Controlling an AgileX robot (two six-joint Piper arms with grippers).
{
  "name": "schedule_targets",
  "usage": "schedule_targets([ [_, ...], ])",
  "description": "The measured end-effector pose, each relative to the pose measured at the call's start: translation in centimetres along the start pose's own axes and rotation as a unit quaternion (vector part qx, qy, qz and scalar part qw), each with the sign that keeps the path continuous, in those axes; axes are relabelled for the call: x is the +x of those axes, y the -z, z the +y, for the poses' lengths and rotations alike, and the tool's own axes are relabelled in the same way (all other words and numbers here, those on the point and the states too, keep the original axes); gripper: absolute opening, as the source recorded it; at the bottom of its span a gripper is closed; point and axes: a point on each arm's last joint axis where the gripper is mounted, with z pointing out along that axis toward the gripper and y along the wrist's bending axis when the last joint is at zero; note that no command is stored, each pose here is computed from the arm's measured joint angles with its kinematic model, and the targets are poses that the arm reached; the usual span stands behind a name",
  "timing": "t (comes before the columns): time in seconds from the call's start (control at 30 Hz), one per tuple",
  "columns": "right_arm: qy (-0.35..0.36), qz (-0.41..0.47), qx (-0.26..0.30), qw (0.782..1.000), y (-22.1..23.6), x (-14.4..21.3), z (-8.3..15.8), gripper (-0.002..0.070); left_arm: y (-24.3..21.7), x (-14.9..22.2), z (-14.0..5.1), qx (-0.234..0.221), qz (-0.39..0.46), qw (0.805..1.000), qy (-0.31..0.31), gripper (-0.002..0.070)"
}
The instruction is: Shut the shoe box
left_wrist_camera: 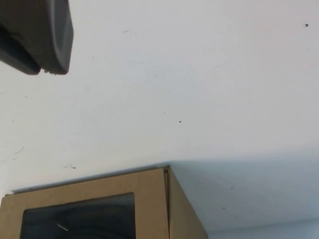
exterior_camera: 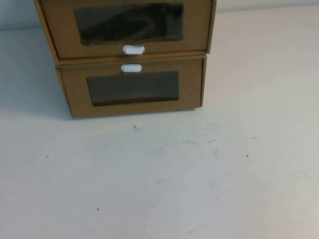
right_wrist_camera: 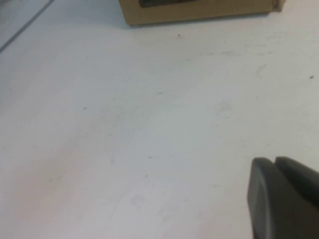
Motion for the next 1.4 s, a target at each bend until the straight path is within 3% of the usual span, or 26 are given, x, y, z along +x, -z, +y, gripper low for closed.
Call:
schedule_targets([
  [0.17, 0.017, -0.043, 0.105, 0.993, 0.3, -0.6, -1.4, -0.0011, 0.0, 0.1, 0.0, 0.002, 0.005, 1.000, 0.000, -0.0002],
  [0.33, -0.010, -0.105, 0.230, 0.967, 1.5, -1.0, -2.8, -0.0011, 0.0, 0.1, 0.0, 0.002, 0.005, 1.000, 0.000, -0.0002],
  [0.47, -0.022, -0.117, 0.283, 0.952, 2.1, -0.8, -3.2, -0.0011, 0.0, 0.1, -0.1, 0.003, 0.006, 1.000, 0.000, -0.0002],
  [0.97, 0.068, -0.074, 0.282, 0.954, 1.9, -0.5, -3.1, -0.0011, 0.0, 0.1, -0.1, 0.003, 0.006, 1.000, 0.000, -0.0002],
  [1.4, 0.072, -0.037, 0.267, 0.960, 1.7, 0.1, -2.9, -0.0011, 0.0, 0.1, -0.1, 0.003, 0.006, 1.000, 0.000, -0.0002],
])
